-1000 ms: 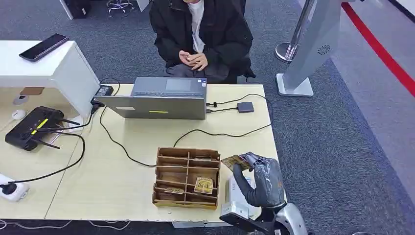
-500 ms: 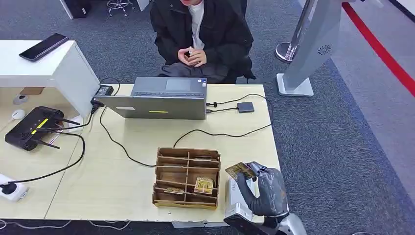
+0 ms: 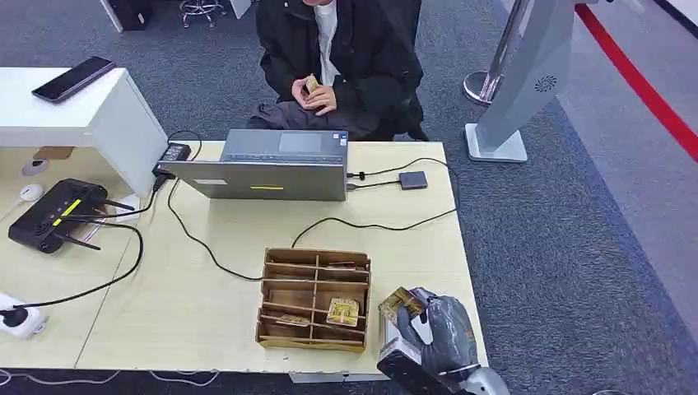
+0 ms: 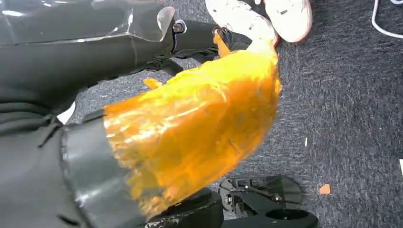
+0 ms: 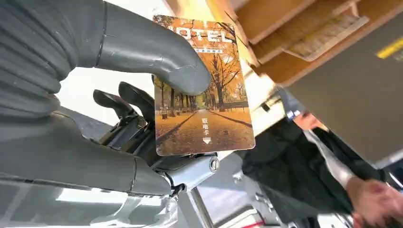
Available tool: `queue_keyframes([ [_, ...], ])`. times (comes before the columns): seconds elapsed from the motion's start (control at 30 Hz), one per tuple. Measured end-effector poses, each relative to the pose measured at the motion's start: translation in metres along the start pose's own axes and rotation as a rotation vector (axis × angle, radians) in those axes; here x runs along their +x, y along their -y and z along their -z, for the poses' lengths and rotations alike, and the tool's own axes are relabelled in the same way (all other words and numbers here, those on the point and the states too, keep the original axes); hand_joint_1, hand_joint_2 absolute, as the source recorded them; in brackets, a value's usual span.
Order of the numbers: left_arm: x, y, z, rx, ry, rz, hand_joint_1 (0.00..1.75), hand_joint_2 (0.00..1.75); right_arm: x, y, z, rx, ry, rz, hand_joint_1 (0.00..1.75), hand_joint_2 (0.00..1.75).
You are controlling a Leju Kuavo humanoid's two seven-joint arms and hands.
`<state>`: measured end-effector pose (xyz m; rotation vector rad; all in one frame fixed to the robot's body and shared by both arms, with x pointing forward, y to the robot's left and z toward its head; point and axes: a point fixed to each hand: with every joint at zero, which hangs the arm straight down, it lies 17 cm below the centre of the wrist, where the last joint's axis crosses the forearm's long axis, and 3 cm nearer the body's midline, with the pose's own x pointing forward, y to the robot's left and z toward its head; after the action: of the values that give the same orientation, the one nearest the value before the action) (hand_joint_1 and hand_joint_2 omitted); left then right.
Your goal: Pass the card to the sensor for recognition and then transmit it.
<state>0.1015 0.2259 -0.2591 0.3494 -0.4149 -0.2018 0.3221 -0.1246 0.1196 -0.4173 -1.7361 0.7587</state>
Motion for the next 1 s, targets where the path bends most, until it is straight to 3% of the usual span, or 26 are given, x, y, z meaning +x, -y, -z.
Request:
queue_keyframes([
  [1.0, 0.001, 0.0, 0.0, -0.002, 0.004, 0.007, 0.0, 0.0, -0.061, -0.045, -0.022, 0.134, -0.184, -0.01, 1.75, 1.75],
])
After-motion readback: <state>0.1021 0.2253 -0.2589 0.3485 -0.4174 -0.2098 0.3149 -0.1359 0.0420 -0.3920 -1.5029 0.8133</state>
